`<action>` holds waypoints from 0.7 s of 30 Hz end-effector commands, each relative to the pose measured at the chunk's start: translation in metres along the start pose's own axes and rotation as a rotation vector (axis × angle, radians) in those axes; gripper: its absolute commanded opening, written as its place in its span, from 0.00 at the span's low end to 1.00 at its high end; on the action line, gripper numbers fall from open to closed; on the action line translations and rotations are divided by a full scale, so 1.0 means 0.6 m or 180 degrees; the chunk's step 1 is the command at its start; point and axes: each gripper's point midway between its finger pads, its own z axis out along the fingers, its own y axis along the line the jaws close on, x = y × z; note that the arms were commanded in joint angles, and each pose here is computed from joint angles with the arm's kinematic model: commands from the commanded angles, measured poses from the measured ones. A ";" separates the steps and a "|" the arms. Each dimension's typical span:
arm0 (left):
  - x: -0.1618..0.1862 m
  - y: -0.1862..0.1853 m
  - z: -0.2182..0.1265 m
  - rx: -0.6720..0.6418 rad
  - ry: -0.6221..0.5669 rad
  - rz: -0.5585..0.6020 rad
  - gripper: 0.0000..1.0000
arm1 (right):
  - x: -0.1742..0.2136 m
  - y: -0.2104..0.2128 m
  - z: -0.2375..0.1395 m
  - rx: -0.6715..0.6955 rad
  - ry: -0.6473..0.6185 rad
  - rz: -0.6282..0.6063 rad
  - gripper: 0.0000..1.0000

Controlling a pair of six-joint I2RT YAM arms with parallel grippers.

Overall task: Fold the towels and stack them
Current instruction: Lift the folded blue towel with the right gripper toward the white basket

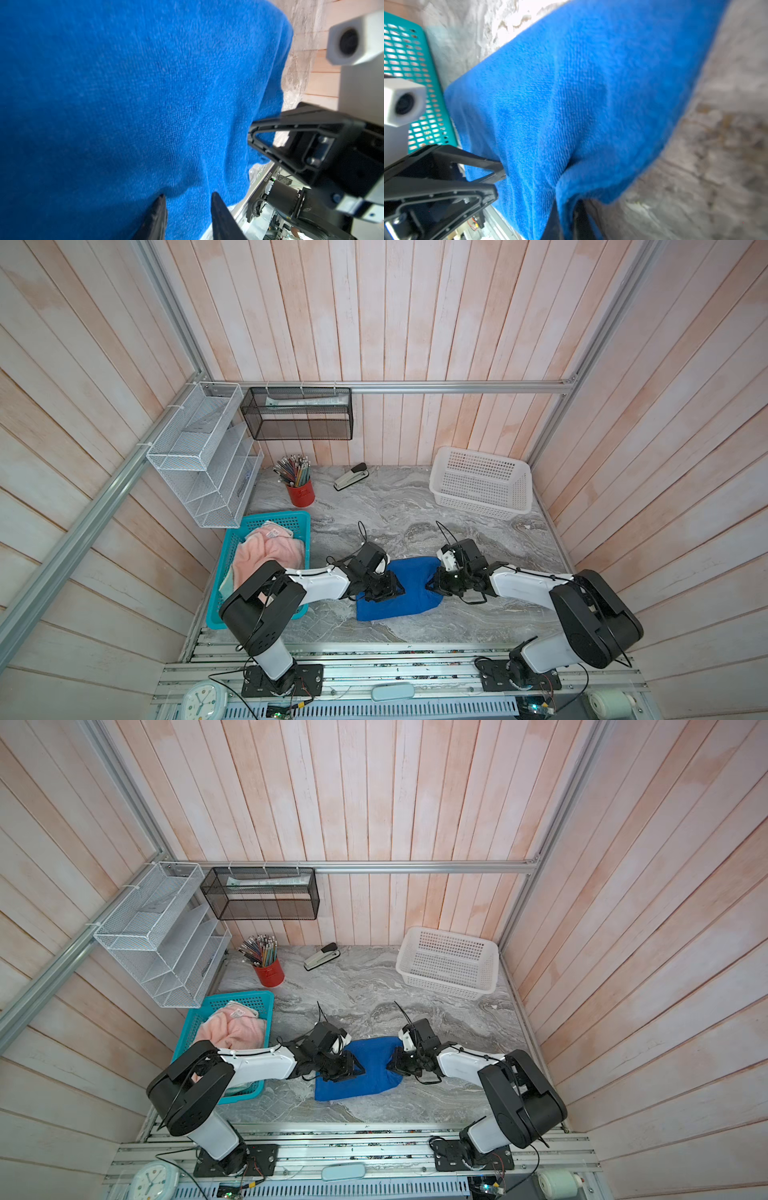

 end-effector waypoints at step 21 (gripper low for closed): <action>-0.122 0.080 -0.096 -0.0084 -0.0487 -0.0049 0.38 | -0.617 0.046 -0.156 0.0853 -0.1135 -0.0613 0.00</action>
